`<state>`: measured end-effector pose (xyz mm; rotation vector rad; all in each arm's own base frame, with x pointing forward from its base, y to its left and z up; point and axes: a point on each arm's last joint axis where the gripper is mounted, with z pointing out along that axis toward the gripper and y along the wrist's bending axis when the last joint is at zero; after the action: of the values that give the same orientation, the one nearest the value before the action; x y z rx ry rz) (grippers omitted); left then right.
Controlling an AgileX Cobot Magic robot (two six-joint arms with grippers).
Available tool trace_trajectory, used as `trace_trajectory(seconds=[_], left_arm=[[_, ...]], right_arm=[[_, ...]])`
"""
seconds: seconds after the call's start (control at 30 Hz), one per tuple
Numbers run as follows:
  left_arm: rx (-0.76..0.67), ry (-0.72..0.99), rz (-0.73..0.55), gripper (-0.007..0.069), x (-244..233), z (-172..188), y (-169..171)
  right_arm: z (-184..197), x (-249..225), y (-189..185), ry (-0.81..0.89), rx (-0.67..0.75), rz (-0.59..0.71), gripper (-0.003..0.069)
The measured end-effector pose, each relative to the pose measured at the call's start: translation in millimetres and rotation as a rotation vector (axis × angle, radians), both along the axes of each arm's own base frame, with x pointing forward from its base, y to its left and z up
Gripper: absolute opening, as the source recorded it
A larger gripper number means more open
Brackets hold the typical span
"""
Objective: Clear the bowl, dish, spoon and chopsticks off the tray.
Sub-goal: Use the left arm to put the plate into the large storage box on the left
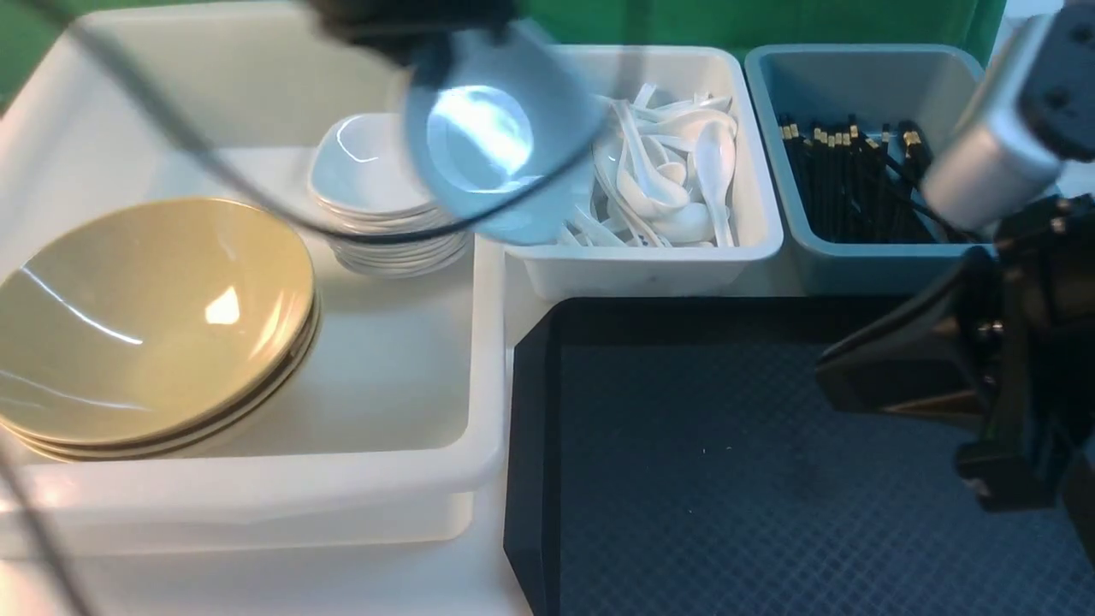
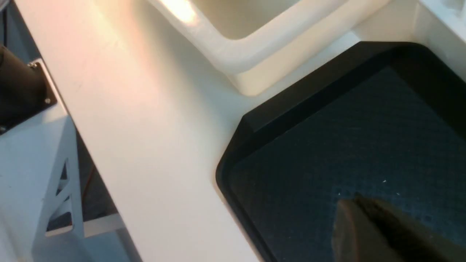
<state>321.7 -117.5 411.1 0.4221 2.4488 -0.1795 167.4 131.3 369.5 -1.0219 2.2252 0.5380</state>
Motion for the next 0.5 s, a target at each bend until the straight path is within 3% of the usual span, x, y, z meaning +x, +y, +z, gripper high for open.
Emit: trace_trajectory(seconds=[0.2, 0.5], left_arm=[[-0.191, -0.053, 0.184, 0.0001, 26.1, -21.7, 63.0], [-0.275, -0.057, 0.229, 0.0007, 96.2, -96.6, 84.1]], right_arm=[[-12.6, 14.1, 8.0, 0.039, -0.022, -0.004, 0.0046], [-24.6, 20.4, 12.5, 0.105, -0.06, 0.009, 0.0054]])
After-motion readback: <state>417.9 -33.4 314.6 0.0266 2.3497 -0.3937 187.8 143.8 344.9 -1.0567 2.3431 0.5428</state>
